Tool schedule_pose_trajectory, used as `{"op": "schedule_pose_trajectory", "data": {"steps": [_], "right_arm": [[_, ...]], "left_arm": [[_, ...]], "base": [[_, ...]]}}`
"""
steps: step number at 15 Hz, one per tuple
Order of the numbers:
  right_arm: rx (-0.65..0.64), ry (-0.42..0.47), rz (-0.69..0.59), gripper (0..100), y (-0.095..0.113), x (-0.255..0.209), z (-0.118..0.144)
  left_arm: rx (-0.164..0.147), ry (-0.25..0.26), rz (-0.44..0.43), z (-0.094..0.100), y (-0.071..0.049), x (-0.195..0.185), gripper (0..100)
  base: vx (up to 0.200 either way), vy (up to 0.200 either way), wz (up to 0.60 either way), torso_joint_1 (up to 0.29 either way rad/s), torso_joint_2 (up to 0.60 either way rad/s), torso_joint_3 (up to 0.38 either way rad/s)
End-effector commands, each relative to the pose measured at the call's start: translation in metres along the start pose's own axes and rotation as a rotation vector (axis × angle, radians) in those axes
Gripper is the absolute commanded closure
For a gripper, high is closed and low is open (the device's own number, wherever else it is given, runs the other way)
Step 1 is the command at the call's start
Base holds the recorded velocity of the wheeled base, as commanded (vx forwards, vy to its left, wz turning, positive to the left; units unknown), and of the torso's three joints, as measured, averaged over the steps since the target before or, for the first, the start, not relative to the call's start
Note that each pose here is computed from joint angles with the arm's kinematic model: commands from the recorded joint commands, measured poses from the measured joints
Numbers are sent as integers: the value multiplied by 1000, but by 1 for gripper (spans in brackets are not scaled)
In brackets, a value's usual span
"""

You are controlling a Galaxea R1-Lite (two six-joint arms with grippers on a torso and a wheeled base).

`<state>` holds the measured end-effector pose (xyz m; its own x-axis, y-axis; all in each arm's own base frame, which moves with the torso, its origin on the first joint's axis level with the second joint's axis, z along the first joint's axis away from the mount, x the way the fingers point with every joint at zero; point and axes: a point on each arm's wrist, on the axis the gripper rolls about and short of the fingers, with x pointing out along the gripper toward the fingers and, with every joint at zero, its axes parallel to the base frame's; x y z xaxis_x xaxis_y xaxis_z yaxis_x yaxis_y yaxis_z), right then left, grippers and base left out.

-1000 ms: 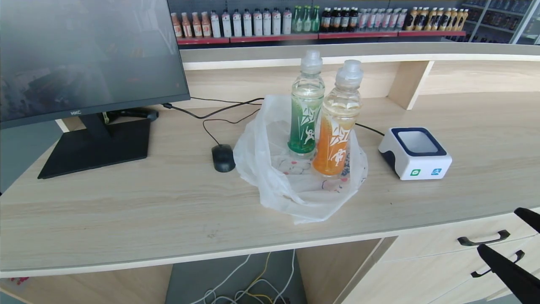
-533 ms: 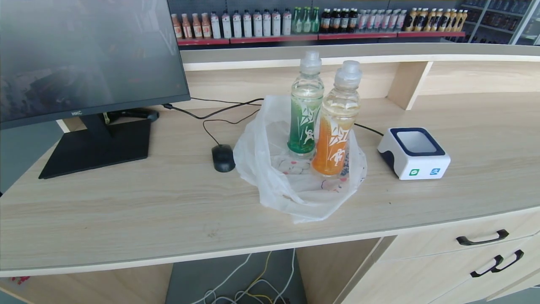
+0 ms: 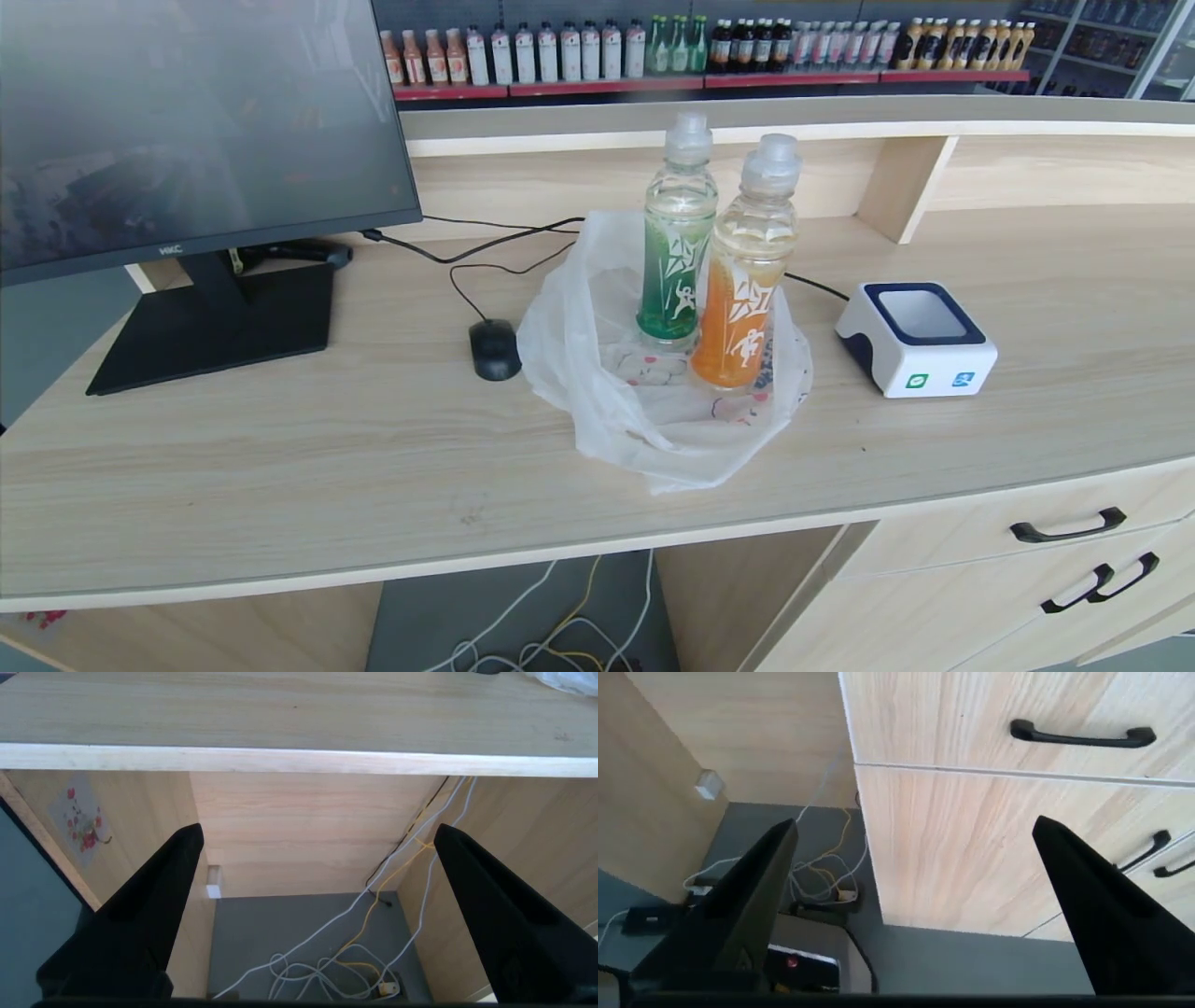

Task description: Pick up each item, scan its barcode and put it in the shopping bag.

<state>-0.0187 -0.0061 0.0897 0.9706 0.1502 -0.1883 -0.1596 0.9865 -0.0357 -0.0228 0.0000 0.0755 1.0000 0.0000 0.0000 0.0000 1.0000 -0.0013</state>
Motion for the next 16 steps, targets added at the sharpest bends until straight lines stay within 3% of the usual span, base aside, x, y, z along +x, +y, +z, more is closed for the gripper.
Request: {"op": "schedule_pose_trajectory", "data": {"steps": [1,6,7,11,14,16], "right_arm": [[25,47,-136,0,2,3,2],[50,-163,-242,0,6,-6,-8],[45,-258,-244,0,5,-2,-7],[33,-260,-245,0,5,-3,-7],[79,-189,-225,0,6,-1,-14],[45,-188,-214,0,6,-1,-14]], "left_arm": [[0,0,0,0,0,0,0],[0,0,0,0,0,0,0],[0,0,0,0,0,0,0],[-2,0,2,0,0,0,0],[-3,0,2,0,0,0,0],[-3,0,3,0,0,0,0]], "base": [[0,0,0,0,0,0],[0,0,0,0,0,0],[0,0,0,0,0,0],[0,0,0,0,0,0],[0,0,0,0,0,0],[0,0,0,0,0,0]]}}
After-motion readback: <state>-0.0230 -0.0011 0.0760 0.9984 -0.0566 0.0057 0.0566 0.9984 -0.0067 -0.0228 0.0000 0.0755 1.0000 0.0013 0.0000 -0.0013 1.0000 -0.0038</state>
